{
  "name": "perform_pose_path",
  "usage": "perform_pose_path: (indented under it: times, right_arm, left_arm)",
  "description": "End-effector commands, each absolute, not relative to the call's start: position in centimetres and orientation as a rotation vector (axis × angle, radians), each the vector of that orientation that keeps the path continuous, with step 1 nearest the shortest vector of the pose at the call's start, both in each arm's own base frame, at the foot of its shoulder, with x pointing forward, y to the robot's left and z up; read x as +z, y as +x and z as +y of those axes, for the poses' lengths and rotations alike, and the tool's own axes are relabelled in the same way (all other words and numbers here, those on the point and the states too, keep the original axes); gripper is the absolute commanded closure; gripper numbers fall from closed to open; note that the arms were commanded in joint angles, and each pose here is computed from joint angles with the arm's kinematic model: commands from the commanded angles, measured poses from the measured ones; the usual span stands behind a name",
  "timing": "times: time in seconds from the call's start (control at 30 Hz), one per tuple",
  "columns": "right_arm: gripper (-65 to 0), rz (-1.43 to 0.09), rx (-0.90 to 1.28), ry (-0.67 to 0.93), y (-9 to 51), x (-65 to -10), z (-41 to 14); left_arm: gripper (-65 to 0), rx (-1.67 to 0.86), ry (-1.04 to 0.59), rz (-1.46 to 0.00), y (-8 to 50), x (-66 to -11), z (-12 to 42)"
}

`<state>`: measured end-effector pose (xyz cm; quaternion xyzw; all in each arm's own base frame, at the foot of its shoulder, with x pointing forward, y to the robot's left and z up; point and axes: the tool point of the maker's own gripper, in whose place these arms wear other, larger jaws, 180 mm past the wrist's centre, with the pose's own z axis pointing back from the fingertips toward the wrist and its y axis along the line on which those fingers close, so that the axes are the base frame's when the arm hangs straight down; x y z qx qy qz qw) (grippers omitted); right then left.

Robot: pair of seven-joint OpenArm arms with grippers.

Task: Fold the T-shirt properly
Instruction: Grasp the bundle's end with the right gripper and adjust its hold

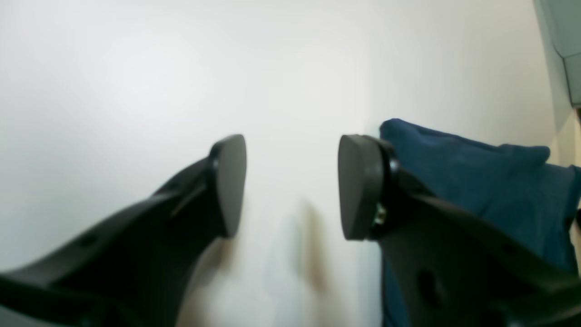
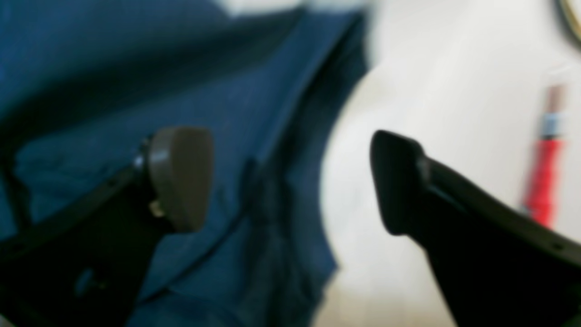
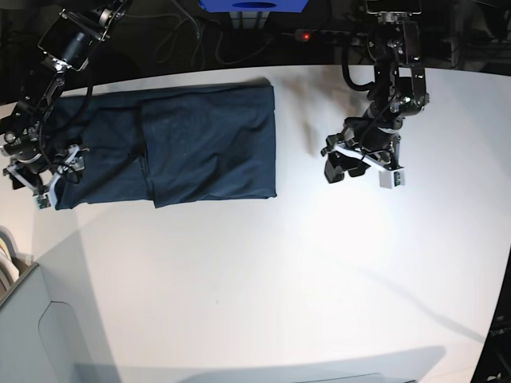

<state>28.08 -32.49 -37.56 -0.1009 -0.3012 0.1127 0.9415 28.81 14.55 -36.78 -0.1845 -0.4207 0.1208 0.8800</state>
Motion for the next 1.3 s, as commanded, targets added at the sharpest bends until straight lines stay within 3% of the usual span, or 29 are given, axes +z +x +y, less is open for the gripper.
perform_pose_path:
  times: [0.0, 0.33, 1.07, 1.27]
  right_arm:
    - [-56.9, -0.628, 0.235, -0.235, 28.3, -36.4, -33.6]
    - [-58.1, -0.571, 0.120, -0.179, 26.6, -39.1, -35.4]
    - [-57.7, -0.503, 0.074, -0.046, 26.7, -43.2, -33.5]
    - [-50.0, -0.541, 0.072, -0.023, 27.8, -43.1, -32.5]
  left_arm:
    - [-31.4, 0.239, -0.397, -0.925, 29.5, -35.4, 14.5]
    - [-31.4, 0.238, -0.397, -0.928, 29.6, -35.3, 14.6]
    - [-31.4, 0.268, -0.370, -0.936, 29.6, -35.3, 16.1]
    - [-31.4, 0.268, -0.370, -0.936, 29.6, -35.3, 16.1]
